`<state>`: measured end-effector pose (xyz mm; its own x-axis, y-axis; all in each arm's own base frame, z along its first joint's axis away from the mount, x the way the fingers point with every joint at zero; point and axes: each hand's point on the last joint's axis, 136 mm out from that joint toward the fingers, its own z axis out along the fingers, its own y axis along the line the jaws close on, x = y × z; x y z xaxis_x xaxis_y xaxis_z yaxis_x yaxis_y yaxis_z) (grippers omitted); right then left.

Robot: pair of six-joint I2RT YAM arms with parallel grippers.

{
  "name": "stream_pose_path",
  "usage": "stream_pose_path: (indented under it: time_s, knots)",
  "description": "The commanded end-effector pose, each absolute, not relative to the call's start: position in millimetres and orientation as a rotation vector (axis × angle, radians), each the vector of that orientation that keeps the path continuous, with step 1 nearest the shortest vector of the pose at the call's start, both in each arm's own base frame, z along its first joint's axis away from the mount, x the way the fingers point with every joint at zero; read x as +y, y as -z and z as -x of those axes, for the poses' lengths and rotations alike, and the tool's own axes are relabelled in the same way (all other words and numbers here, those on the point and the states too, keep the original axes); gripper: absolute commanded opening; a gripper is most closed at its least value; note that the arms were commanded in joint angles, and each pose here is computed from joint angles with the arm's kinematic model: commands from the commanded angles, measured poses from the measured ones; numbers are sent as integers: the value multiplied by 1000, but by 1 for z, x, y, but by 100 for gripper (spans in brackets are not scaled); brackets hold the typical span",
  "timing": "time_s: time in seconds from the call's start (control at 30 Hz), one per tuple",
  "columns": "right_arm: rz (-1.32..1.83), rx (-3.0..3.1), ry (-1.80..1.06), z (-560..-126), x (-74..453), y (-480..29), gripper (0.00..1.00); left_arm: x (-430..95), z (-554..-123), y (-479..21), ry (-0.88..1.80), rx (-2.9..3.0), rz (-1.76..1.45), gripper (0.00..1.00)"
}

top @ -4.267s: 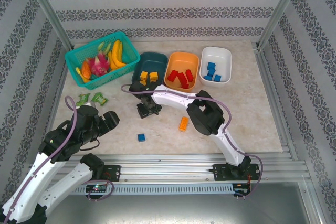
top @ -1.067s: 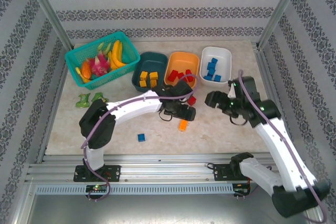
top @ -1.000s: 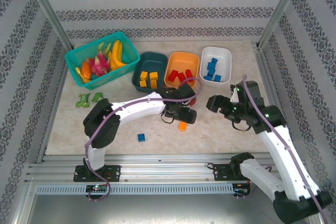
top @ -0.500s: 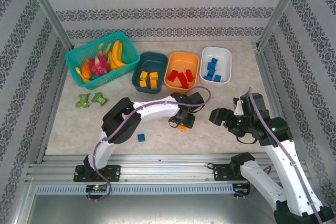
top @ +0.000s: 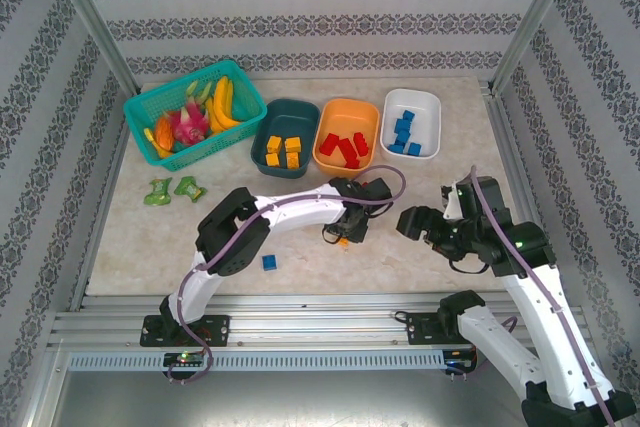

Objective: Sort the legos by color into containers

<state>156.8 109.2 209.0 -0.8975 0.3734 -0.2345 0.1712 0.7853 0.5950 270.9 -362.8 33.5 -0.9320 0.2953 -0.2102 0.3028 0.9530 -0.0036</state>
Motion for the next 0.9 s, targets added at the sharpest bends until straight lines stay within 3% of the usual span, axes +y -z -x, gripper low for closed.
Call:
stream_pose_path:
  time_s: [0.0,0.17,0.43,0.87]
  knots:
    - [-287,2573,-986,-168,132,-229,81,-342,-298,-96,107,2828,-295,34]
    - [-146,2470,-1154,-200,165,-259,81,-307,-350,-148,228,2753,-112,35]
    - [-39,2354,-1253,-270,227,-287,81,-258,-452,-183,412,2613,81,35]
    - [-162,2076,-1065,-410,261,-313,82,-227,-580,-145,602,2513,241,36]
